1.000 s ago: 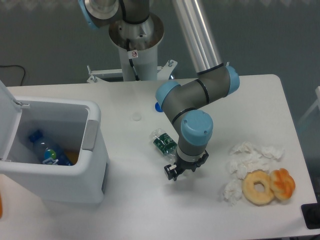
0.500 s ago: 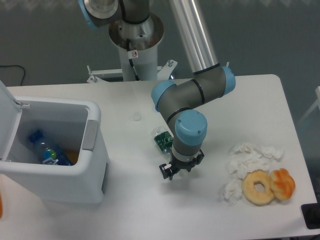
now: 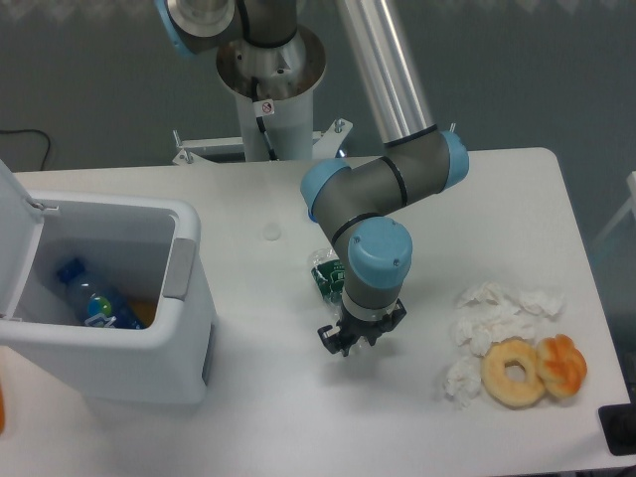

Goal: Pick up the plastic bottle

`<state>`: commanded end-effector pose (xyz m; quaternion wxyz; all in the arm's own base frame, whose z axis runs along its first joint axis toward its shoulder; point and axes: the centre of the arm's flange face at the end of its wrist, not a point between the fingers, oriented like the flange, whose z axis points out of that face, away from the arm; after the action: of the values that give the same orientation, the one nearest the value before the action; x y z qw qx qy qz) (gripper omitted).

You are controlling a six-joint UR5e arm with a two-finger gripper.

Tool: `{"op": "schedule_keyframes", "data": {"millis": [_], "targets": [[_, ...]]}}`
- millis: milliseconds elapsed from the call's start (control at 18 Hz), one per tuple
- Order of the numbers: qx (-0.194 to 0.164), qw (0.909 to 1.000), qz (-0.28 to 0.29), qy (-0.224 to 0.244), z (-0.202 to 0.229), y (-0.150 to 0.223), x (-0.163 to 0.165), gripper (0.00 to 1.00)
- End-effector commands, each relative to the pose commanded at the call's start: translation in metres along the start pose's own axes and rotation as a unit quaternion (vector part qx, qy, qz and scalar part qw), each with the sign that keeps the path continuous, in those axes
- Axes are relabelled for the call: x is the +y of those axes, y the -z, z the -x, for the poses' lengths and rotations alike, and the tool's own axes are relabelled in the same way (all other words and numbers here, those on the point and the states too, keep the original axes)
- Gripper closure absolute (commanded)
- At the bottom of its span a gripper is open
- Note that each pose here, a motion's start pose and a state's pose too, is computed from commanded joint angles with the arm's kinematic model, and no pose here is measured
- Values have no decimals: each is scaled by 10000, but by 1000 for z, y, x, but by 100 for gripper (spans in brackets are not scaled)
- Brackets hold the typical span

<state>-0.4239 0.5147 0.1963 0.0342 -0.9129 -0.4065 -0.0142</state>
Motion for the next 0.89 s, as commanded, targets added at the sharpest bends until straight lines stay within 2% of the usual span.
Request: {"op": "schedule_keyframes", "data": {"millis": [56,389,556,778,889], "targets": [[0,10000,0,0,0,0,0,67],[-1,10000,-15,-1,0,2,-1,75],[-11,10000,-60,-11,-1,6,-2,75],[-32,9995,-296,-39,-3,35,-8,75],[-44,9991,-339,-262,-10,42,-6,75]]}}
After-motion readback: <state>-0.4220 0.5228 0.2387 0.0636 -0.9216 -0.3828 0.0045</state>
